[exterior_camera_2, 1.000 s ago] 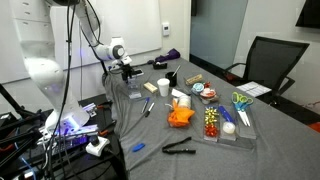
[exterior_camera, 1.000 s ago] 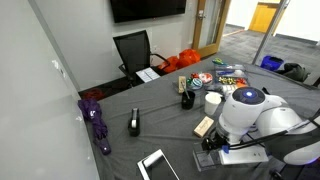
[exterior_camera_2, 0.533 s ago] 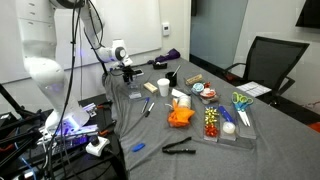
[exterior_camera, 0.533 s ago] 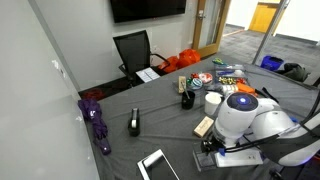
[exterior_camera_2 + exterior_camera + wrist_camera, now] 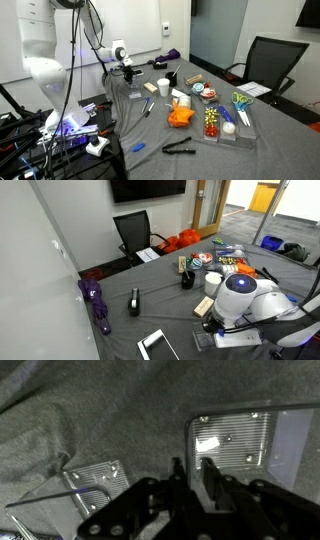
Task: Move the container on the left to the right.
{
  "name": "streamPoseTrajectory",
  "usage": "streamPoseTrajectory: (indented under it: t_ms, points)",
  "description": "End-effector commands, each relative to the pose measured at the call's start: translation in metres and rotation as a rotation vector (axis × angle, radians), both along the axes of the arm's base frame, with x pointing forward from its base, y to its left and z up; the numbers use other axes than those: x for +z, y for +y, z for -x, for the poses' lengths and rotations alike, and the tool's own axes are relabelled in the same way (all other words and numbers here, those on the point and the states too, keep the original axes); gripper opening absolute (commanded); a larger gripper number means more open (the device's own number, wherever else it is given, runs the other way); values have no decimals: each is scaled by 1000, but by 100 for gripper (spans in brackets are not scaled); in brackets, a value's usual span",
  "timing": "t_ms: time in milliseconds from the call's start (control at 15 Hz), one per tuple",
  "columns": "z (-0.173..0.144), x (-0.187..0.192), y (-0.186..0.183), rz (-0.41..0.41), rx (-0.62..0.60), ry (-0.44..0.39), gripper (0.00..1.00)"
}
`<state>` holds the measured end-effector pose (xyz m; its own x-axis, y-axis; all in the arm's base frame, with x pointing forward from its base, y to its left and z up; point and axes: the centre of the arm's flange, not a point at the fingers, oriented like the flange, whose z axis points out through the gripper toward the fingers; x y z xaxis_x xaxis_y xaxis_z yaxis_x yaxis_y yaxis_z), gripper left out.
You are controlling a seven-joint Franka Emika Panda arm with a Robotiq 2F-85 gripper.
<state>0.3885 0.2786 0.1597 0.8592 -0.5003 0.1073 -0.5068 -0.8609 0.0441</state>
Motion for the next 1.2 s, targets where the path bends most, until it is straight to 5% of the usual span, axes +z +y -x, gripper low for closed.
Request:
streamPoseTrajectory:
  t_ms: [0,733,1133]
  points:
    - [-1,-3,2,-11,-4,-4,1]
    - [-14,49,-18,-139,-16,46,1]
    - [-16,82,-46,-108,39,-12,1]
